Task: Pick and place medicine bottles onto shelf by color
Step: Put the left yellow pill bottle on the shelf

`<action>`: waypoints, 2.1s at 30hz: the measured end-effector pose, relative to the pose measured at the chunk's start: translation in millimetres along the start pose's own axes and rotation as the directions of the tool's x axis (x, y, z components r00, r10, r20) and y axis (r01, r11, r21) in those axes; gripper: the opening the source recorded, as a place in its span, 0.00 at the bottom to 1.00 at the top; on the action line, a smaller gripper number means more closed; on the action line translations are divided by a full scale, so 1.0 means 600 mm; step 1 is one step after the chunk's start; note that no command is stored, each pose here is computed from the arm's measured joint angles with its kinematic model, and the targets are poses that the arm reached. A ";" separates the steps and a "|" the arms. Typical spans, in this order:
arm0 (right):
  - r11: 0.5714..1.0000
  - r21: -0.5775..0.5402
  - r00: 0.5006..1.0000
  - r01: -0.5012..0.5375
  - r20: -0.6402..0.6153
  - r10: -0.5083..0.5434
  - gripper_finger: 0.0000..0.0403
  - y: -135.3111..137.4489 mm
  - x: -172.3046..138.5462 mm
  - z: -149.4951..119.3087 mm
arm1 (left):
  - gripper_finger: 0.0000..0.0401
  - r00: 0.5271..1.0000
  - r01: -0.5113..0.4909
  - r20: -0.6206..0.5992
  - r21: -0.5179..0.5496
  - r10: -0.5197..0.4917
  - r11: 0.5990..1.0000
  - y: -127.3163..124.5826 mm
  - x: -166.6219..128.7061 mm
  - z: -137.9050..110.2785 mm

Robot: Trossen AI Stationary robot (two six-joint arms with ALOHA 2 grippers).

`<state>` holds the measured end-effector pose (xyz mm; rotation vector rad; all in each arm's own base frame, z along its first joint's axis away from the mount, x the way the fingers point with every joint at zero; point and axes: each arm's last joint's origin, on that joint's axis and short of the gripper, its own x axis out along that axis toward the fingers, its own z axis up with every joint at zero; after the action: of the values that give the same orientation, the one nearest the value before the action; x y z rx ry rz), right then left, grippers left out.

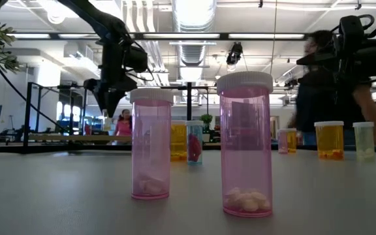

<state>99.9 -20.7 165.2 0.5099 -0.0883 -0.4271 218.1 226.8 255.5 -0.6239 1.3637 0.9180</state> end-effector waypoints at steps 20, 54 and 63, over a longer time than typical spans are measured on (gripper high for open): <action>1.000 0.000 1.000 0.000 0.000 0.000 0.61 0.000 0.000 0.000 | 0.24 1.000 -0.002 -0.007 0.010 0.003 1.000 0.025 0.021 0.054; 1.000 0.000 1.000 0.000 0.000 0.000 0.61 0.000 0.000 0.000 | 0.24 1.000 -0.001 -0.018 -0.093 0.000 0.996 0.055 0.031 0.067; 1.000 0.000 1.000 0.000 0.000 0.000 0.61 0.000 0.000 0.000 | 0.24 1.000 0.000 -0.011 -0.109 -0.001 0.994 0.055 0.031 0.068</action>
<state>99.9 -20.7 165.2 0.5099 -0.0884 -0.4271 211.5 281.6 246.9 -0.7131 1.3295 0.9950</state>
